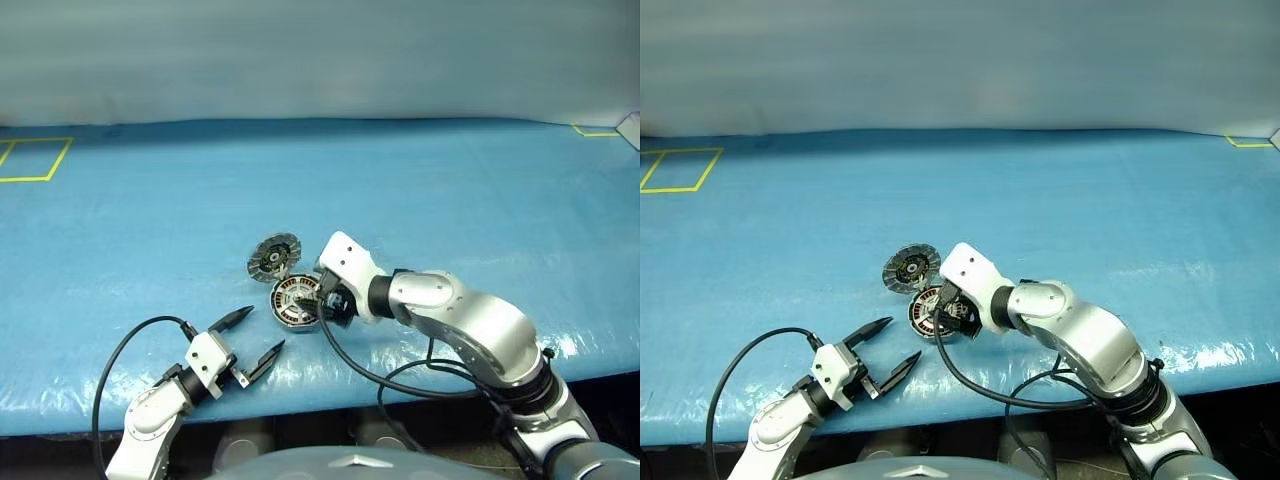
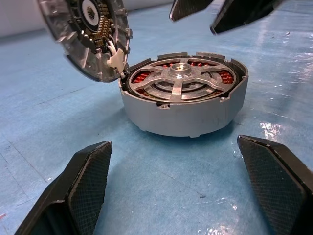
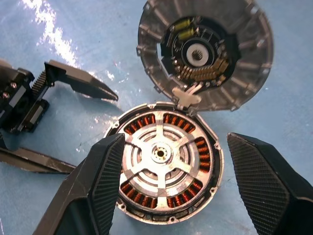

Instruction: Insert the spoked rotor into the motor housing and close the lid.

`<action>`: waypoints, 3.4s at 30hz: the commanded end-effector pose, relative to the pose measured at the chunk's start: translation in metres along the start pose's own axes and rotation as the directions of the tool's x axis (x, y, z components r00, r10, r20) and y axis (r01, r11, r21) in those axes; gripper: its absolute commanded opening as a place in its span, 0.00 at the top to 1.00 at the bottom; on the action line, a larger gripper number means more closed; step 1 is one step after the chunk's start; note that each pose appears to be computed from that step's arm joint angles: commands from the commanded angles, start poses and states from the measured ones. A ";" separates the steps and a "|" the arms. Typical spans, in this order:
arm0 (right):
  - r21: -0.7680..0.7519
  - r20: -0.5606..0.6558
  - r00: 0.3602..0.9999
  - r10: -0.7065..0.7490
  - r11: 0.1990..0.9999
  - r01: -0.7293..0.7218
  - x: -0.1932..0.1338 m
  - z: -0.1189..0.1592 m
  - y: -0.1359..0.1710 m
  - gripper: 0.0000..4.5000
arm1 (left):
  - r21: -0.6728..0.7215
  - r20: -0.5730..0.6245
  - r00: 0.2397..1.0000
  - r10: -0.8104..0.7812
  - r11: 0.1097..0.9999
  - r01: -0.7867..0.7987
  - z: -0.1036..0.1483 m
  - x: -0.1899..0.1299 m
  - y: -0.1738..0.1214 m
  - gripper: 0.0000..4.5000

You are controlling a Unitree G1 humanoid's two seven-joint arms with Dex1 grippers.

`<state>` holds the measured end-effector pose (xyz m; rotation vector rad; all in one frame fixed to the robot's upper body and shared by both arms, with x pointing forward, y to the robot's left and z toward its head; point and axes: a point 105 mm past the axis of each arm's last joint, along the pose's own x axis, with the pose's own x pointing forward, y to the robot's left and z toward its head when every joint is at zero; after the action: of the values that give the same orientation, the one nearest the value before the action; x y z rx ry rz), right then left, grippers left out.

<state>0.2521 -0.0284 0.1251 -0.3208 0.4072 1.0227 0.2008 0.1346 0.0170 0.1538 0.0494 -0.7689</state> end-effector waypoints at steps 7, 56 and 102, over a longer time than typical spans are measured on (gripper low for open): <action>0.109 0.043 0.998 -0.040 0.993 0.036 0.011 -0.005 0.008 0.79 | 0.012 0.031 0.999 -0.012 1.000 0.011 0.013 0.000 0.002 0.00; 0.032 0.242 0.957 -0.160 0.987 0.157 -0.007 -0.012 -0.002 1.00 | 0.051 -0.122 0.876 0.466 0.885 -0.464 0.055 -0.017 0.160 0.87; 0.288 0.285 0.888 -0.360 0.916 0.279 -0.016 -0.094 0.003 1.00 | -0.089 -0.065 0.816 -0.574 0.818 0.569 0.094 0.091 0.055 0.99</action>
<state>0.2231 -0.0774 0.0427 -0.0005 0.1866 0.6891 0.3045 0.0990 0.0941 0.1103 0.2784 -1.3736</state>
